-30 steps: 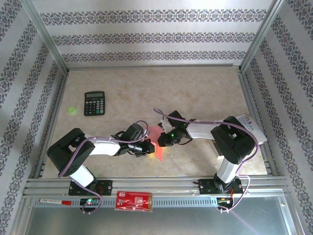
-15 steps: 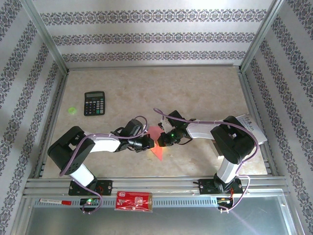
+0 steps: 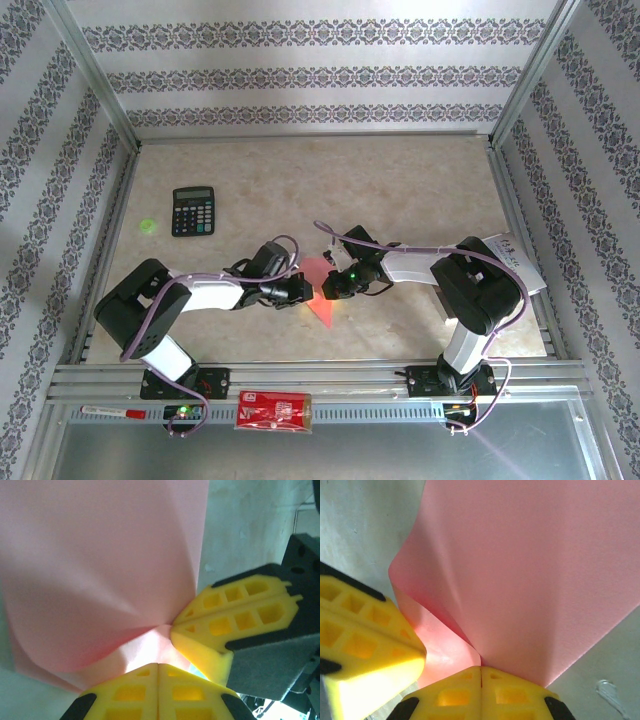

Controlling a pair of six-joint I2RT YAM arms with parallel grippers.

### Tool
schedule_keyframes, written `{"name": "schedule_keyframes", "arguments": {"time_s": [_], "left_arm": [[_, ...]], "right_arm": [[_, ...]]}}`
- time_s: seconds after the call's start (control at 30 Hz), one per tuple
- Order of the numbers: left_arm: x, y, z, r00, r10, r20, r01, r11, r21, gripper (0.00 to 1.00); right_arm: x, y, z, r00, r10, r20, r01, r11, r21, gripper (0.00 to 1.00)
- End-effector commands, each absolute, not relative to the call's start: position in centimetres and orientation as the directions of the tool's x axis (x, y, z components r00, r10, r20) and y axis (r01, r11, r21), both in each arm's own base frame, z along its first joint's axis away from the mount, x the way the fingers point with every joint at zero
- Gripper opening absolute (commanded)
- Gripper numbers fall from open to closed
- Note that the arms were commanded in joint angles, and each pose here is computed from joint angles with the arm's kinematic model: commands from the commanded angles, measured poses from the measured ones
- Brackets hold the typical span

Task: Fold a paper plane with a square sheet of paper (pick it up from the middle)
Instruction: Perform the third fold on the triangle at the bottom-center of the table.

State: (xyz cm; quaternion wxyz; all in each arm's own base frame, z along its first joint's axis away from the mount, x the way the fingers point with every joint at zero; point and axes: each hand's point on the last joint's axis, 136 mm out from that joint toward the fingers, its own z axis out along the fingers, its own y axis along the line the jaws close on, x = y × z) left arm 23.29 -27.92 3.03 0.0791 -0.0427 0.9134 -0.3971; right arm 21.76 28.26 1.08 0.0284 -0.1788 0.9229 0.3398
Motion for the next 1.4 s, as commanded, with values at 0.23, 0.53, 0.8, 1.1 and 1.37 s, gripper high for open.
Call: {"name": "schedule_keyframes", "arguments": {"time_s": [0.23, 0.53, 0.8, 1.1, 1.37], "left_arm": [[23.3, -27.0, 0.6, -0.99, -0.122, -0.069, -0.041, 0.719, -0.693, 0.05], [21.9, -25.5, -1.4, -0.991, -0.131, -0.029, -0.081, 0.754, -0.651, 0.01], [20.9, -24.7, -2.5, -0.992, -0.128, -0.008, -0.095, 0.777, -0.623, 0.0], [20.7, -24.6, -2.8, -0.992, -0.125, 0.004, -0.101, 0.78, -0.618, 0.0], [20.7, -24.6, -2.7, -0.993, -0.118, 0.013, -0.102, 0.786, -0.61, 0.0]], "right_arm": [[18.4, 23.5, -4.9, -0.942, -0.335, 0.001, -0.3, 0.847, 0.439, 0.0], [18.8, 23.8, -4.3, -0.942, -0.337, -0.013, -0.307, 0.841, 0.446, 0.0], [20.3, 25.0, -0.6, -0.945, -0.317, -0.077, -0.312, 0.812, 0.492, 0.14], [20.7, 23.8, 4.5, -0.949, -0.262, -0.173, -0.314, 0.804, 0.504, 0.25], [16.8, 29.1, 6.4, -0.923, -0.308, -0.231, -0.382, 0.66, 0.647, 0.14]]}}
